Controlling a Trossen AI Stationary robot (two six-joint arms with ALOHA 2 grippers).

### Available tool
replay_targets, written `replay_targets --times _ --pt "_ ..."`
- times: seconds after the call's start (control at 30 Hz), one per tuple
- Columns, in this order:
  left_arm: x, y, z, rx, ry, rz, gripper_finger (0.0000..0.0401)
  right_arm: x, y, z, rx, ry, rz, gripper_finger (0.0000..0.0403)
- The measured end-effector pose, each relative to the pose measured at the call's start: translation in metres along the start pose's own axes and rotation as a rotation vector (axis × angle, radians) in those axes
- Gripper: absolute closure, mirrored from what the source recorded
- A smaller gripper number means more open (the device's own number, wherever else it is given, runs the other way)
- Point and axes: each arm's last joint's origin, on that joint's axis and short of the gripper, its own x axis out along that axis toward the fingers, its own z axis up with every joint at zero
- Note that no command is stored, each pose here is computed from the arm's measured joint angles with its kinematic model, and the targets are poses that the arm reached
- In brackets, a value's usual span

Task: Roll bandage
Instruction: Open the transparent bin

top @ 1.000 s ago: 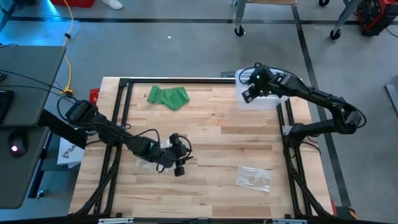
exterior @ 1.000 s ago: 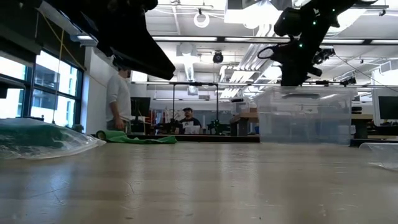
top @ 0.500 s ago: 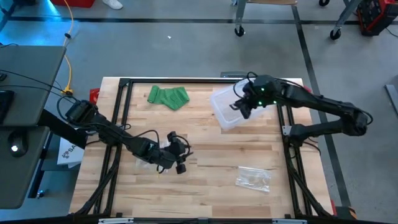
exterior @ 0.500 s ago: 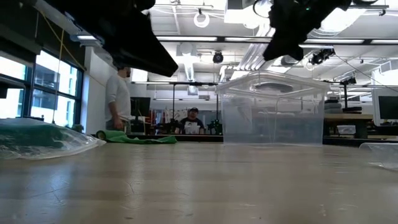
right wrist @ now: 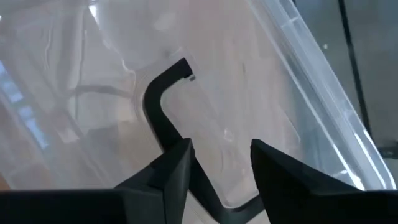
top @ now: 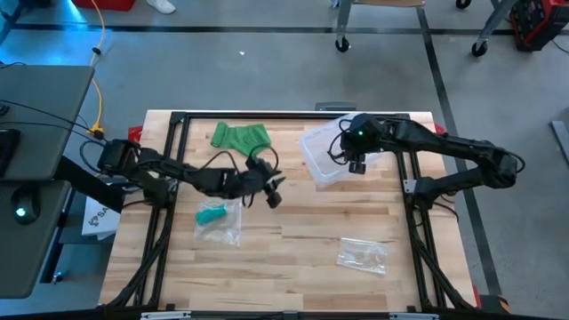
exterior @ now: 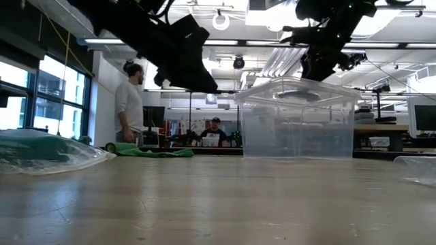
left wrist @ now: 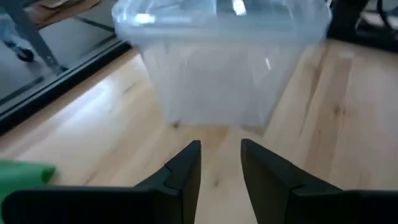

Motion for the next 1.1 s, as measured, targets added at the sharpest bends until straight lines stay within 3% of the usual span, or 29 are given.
replay_targets --times 0.17,0.4,0.5,0.63,0.77,0.93,1.1 --pt "0.007 0.009 0.008 -0.023 -0.013 -0.081 0.0302 0.0 -0.007 -0.002 0.133 -0.036 0.113 0.0251" --pt "-0.003 -0.005 0.007 0.064 -0.065 -0.036 0.0313 -0.016 -0.019 0.004 0.487 -0.093 0.38 0.0267" --pt "-0.013 -0.021 0.009 0.092 -0.114 -0.129 0.0316 -0.023 -0.02 0.006 0.46 -0.1 0.409 0.0268" --pt "-0.019 -0.041 0.007 0.13 -0.132 -0.403 0.0319 -0.02 -0.02 0.006 0.419 -0.082 0.421 0.0268" --pt "-0.005 -0.049 -0.003 0.128 -0.132 -0.543 0.0323 -0.006 -0.012 0.003 0.29 0.014 0.487 0.0268" --pt "0.026 -0.05 -0.015 0.065 -0.225 -0.535 0.0323 0.006 -0.006 0.005 0.263 0.063 0.533 0.0268" --pt "0.046 -0.034 -0.015 -0.082 -0.314 -0.33 0.0323 0.005 0.003 0.008 0.301 0.086 0.614 0.0268"
